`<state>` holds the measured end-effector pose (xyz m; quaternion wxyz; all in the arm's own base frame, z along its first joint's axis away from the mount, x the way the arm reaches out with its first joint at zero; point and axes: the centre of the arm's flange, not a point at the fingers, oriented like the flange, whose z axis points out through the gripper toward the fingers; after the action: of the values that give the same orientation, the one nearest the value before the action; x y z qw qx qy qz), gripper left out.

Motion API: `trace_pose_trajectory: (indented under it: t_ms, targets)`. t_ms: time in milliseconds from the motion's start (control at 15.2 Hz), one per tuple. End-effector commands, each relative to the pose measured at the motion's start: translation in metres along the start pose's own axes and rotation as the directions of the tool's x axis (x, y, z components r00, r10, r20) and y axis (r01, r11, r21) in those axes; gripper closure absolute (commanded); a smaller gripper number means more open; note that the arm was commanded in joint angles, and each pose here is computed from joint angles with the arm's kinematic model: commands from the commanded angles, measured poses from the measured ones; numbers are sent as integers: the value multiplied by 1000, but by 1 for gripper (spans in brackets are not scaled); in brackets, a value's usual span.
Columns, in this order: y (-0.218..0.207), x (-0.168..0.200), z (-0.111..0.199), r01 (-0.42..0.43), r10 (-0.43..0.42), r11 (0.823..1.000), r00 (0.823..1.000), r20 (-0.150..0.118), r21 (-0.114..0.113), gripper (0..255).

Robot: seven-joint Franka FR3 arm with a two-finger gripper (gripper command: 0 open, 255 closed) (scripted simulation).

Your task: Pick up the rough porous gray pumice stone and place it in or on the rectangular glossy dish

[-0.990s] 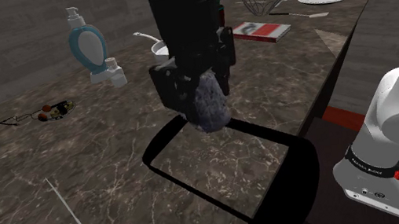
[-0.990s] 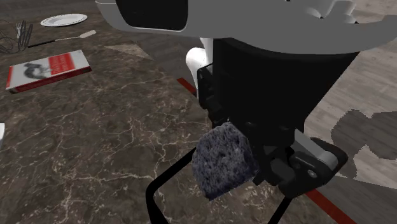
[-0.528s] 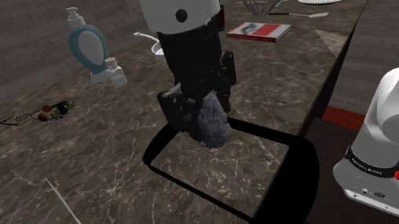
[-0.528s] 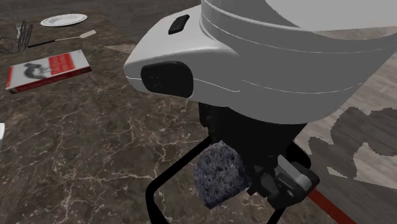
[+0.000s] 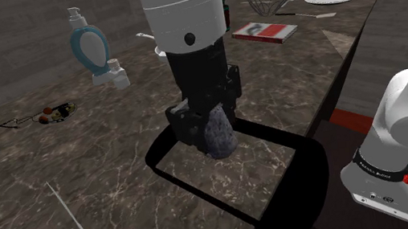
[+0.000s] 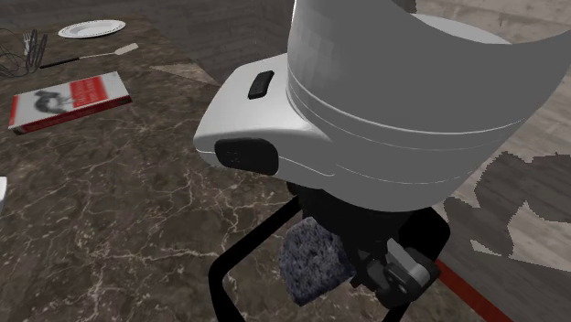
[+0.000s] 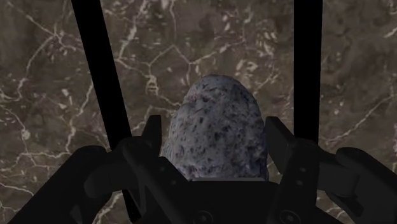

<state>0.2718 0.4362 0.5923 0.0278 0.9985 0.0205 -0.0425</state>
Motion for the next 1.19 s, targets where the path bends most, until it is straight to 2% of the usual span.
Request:
trace_pose_trajectory:
  t_ms: [0, 132, 198, 528, 792, 1122]
  targets:
    - [0, 0, 0, 0, 0, 1000, 1000, 0, 0, 255]
    - [0, 0, 0, 0, 0, 1000, 1000, 0, 0, 255]
    - [0, 0, 0, 0, 0, 1000, 1000, 0, 0, 0]
    - [0, 0, 0, 0, 0, 1000, 1000, 0, 0, 0]
    - [0, 0, -50, 0, 0, 1000, 1000, 0, 0, 0]
    - [0, 0, -50, 0, 0, 1000, 1000, 0, 0, 0]
